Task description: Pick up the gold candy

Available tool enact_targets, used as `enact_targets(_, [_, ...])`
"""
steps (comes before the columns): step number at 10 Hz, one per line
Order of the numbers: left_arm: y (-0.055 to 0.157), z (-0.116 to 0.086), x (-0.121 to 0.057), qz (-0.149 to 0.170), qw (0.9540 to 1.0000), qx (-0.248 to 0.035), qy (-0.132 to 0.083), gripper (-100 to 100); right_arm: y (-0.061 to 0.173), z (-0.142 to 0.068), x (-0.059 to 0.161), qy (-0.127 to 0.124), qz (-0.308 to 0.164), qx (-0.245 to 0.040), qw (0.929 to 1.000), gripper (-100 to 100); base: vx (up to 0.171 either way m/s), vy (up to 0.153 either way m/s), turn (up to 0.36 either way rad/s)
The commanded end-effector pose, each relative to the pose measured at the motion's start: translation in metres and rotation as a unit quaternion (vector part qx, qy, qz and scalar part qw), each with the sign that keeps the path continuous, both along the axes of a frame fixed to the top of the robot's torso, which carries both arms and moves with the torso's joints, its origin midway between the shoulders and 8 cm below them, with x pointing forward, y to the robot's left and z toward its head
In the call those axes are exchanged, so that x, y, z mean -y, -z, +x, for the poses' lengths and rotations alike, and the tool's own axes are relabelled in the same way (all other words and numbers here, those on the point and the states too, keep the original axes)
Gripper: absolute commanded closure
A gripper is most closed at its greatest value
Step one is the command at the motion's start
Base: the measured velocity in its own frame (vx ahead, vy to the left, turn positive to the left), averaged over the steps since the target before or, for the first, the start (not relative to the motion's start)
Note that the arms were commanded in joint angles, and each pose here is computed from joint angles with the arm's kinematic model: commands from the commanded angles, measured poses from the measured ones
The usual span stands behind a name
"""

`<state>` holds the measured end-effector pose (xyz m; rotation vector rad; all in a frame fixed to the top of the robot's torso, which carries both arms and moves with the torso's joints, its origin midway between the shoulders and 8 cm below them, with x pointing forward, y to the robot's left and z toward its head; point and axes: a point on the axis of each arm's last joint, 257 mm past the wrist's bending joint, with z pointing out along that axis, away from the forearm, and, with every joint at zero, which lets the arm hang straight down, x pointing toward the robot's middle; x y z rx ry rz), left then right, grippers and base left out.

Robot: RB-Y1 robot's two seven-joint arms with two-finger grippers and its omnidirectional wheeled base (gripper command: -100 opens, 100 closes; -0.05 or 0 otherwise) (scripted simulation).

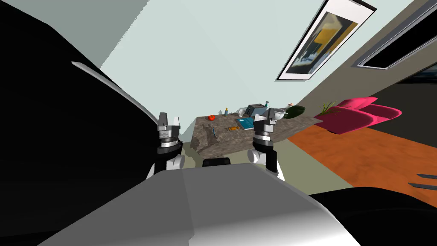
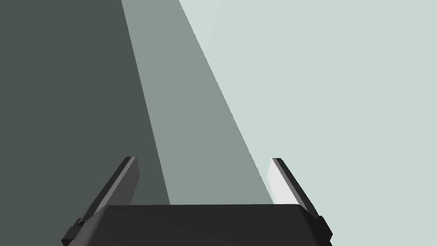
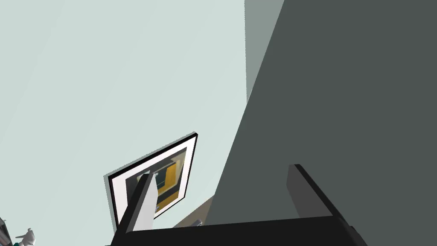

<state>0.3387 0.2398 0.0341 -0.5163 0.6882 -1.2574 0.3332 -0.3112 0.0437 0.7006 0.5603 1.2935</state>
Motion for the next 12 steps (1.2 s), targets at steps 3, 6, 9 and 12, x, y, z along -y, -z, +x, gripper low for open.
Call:
enact_targets(3, [0.000, 0.000, 0.000, 0.000, 1.0000, 0.000, 0.000, 0, 0.019, 0.004, -0.002, 0.008, -0.058, -0.047, 0.9972, -100, -0.102, 0.027, 0.075])
enact_targets(6, [0.000, 0.000, 0.000, 0.000, 1.0000, 0.000, 0.000, 0, 0.053, 0.006, 0.002, 0.030, -0.131, -0.118, 0.9838, -100, -0.121, 0.085, 0.120])
enact_targets(9, [0.000, 0.000, 0.000, 0.000, 1.0000, 0.000, 0.000, 0, 0.098, 0.002, 0.015, 0.059, -0.218, -0.205, 0.9523, -100, -0.125, 0.090, 0.180])
enact_targets(12, [0.000, 0.000, 0.000, 0.000, 1.0000, 0.000, 0.000, 0, 0.136, -0.009, 0.030, 0.079, -0.281, -0.272, 0.9169, -100, -0.065, 0.080, 0.159])
